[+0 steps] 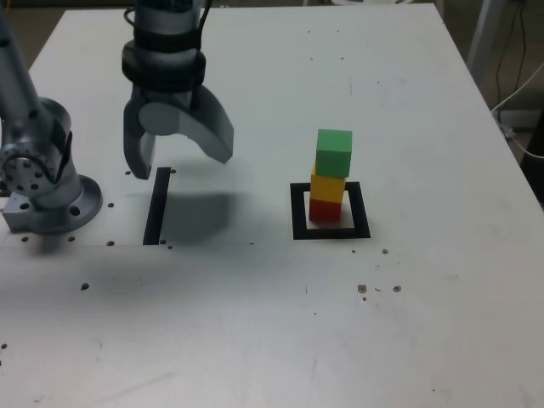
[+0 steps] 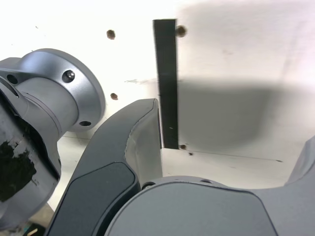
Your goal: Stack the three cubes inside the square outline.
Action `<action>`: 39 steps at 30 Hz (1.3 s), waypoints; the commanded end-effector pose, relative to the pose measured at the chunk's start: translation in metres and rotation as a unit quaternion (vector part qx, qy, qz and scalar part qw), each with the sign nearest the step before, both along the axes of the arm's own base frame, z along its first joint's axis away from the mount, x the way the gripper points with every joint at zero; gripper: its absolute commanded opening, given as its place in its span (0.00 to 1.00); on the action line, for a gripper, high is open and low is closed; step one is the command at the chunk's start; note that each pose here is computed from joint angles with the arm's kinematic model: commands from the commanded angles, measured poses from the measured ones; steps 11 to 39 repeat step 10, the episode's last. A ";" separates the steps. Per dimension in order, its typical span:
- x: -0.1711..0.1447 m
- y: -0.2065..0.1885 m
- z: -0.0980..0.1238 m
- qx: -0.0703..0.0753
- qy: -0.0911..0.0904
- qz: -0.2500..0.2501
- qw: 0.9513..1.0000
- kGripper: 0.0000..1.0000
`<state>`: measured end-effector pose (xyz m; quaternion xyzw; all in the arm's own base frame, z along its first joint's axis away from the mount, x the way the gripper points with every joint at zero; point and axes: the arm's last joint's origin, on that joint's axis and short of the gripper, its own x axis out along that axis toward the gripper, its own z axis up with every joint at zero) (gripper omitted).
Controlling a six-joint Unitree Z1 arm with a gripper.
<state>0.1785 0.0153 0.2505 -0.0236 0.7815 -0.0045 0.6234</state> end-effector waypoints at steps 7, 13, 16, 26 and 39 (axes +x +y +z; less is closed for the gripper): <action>-0.013 -0.003 -0.017 -0.019 0.024 -0.002 1.000 1.00; -0.016 -0.003 -0.020 -0.020 0.029 -0.003 0.999 1.00; -0.016 -0.003 -0.020 -0.020 0.029 -0.003 0.999 1.00; -0.016 -0.003 -0.020 -0.020 0.029 -0.003 0.999 1.00; -0.016 -0.003 -0.020 -0.020 0.029 -0.003 0.999 1.00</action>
